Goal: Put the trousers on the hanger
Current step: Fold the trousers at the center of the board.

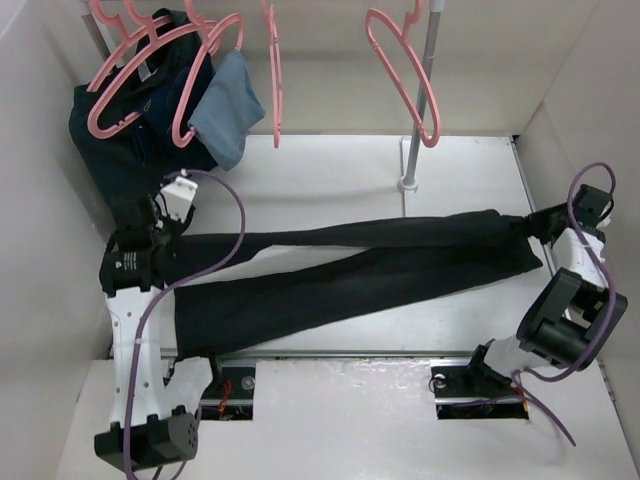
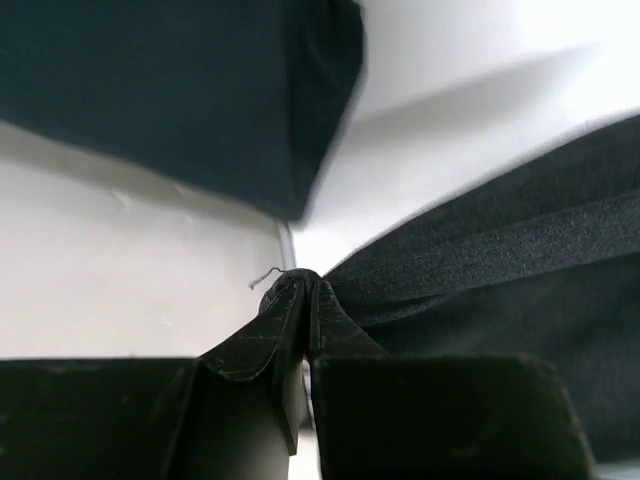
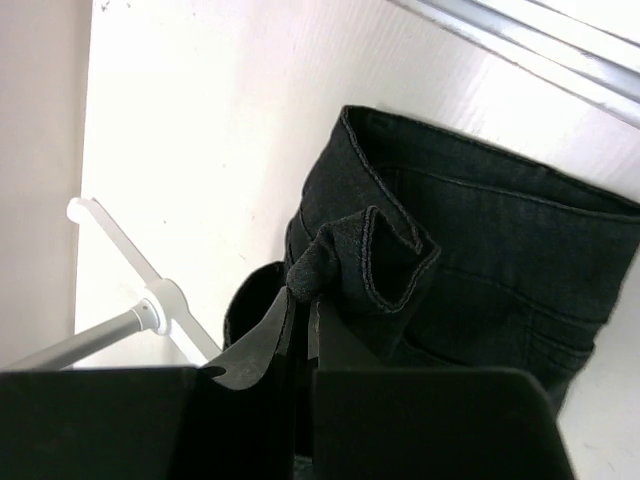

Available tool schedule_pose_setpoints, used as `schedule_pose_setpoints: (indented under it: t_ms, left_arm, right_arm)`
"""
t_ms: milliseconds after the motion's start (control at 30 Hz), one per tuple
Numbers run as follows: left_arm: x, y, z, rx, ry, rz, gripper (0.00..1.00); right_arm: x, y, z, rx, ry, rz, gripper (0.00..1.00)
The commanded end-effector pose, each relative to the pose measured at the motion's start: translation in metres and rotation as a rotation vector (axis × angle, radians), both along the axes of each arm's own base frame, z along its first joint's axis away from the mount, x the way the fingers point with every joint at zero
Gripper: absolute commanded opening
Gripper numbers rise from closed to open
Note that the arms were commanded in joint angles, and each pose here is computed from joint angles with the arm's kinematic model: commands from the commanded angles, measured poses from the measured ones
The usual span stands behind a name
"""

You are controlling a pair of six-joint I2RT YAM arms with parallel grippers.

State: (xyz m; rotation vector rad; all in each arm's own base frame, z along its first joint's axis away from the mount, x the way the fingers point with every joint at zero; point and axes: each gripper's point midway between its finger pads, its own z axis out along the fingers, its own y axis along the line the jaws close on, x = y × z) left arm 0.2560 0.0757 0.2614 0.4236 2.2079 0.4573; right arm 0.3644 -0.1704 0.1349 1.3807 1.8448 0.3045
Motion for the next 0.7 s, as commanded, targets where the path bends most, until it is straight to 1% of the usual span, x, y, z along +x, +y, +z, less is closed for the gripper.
schedule_pose_setpoints:
  t_ms: [0, 33, 100, 133, 167, 200, 267, 333, 367, 400, 433, 500, 533, 567, 600, 667]
  left_arm:
    - [-0.058, 0.011, -0.065, 0.066, 0.302, 0.029, 0.0]
    - [-0.07, 0.013, -0.08, 0.093, 0.364, 0.011, 0.0]
    - [-0.094, 0.012, -0.102, 0.114, 0.442, -0.009, 0.0]
    - [-0.117, 0.009, -0.127, 0.11, 0.549, -0.038, 0.0]
    - [-0.126, 0.006, -0.134, 0.118, 0.569, -0.08, 0.0]
    - [-0.136, 0.002, -0.143, 0.103, 0.601, -0.091, 0.0]
    - [-0.157, 0.004, -0.162, 0.139, 0.69, -0.14, 0.0]
    - [-0.167, 0.003, -0.168, 0.167, 0.725, -0.195, 0.0]
    - [-0.168, 0.003, -0.17, 0.166, 0.726, -0.195, 0.0]
    - [-0.17, 0.003, -0.173, 0.174, 0.732, -0.209, 0.0]
    - [-0.17, 0.003, -0.173, 0.179, 0.733, -0.217, 0.07]
    - [-0.17, 0.005, -0.172, 0.186, 0.736, -0.211, 0.27]
    - [-0.171, 0.006, -0.173, 0.191, 0.749, -0.208, 0.47]
    - [-0.171, 0.009, -0.172, 0.208, 0.756, -0.207, 0.55]
    - [-0.172, 0.011, -0.171, 0.223, 0.761, -0.209, 0.6]
    - [-0.171, 0.016, -0.166, 0.253, 0.763, -0.211, 0.63]
  right_arm:
    - [-0.017, -0.031, 0.014, -0.096, 0.025, -0.145, 0.0]
    - [-0.023, -0.027, 0.002, -0.074, 0.048, -0.15, 0.0]
    - [-0.028, -0.028, -0.012, -0.047, 0.075, -0.167, 0.0]
    - [-0.028, -0.028, -0.016, -0.041, 0.086, -0.167, 0.0]
    - [-0.035, -0.027, -0.035, -0.01, 0.137, -0.174, 0.0]
    - [-0.037, -0.027, -0.043, 0.006, 0.163, -0.187, 0.0]
    - [-0.051, -0.032, -0.063, 0.064, 0.205, -0.219, 0.0]
    - [-0.06, -0.032, -0.079, 0.119, 0.228, -0.238, 0.0]
    - [-0.068, -0.032, -0.089, 0.16, 0.239, -0.256, 0.0]
    - [-0.068, -0.032, -0.089, 0.161, 0.239, -0.256, 0.02]
    - [-0.07, -0.035, -0.089, 0.162, 0.239, -0.265, 0.21]
    - [-0.073, -0.039, -0.086, 0.125, 0.245, -0.264, 0.57]
    - [-0.073, -0.042, -0.077, 0.099, 0.241, -0.261, 0.71]
    - [-0.074, -0.045, -0.072, 0.078, 0.244, -0.262, 0.74]
    - [-0.07, -0.055, -0.06, 0.032, 0.229, -0.27, 0.78]
    - [-0.075, -0.06, -0.044, -0.027, 0.239, -0.259, 0.81]
